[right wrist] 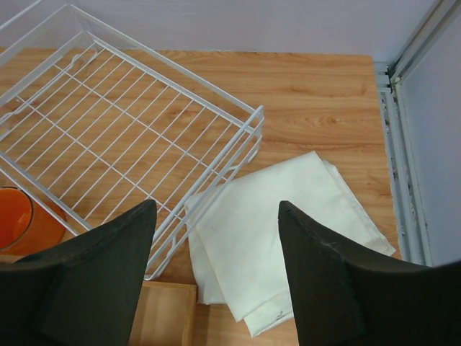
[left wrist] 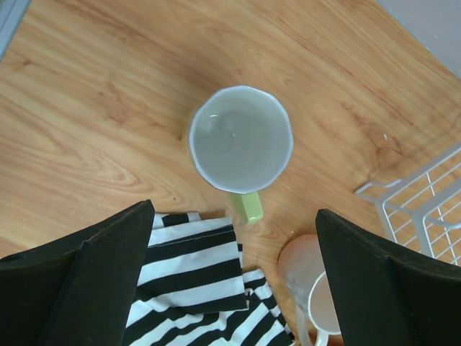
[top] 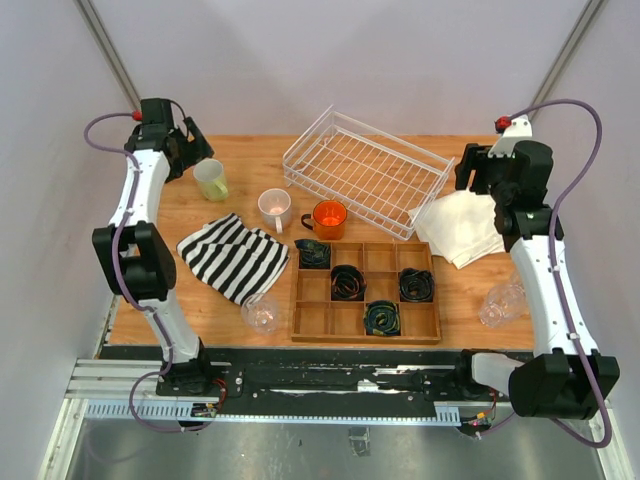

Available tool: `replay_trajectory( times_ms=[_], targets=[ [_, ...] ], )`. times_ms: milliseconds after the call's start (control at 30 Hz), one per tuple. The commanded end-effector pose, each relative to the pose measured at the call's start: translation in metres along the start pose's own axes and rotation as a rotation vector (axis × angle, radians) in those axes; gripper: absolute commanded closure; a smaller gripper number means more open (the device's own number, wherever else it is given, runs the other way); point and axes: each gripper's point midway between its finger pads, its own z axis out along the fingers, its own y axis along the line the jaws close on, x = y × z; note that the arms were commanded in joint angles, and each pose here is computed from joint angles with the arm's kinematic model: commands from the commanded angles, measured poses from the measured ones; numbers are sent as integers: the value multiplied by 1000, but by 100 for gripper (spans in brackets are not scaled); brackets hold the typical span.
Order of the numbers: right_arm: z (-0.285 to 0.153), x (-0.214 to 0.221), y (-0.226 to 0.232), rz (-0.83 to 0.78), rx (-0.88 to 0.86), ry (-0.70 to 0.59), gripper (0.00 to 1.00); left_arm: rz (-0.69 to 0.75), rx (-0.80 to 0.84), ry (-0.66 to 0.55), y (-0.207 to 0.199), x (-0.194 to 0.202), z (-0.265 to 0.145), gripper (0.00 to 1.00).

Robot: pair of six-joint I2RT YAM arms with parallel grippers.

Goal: Load the cups into the dish rack

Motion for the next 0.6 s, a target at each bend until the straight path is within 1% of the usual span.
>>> replay_trajectory(
  times_ms=[0, 167, 300, 500, 567],
  targets=[
    [-5, 3, 18, 77, -67, 68, 32, -87, -19, 49, 15, -8, 1, 0],
    [-10, -2, 21, 79, -78, 54, 30, -78, -69, 128, 31, 10, 27, 2],
    [-11, -10, 14, 56, -46, 36, 28, -87, -72, 151, 33, 15, 40, 12],
    [-5, -6, 12, 56, -35, 43, 26, -98, -88, 171, 35, 20, 56, 18],
    [-2, -4, 13, 59, -39, 48, 26, -100, -104, 171, 39, 21, 60, 27]
  ],
)
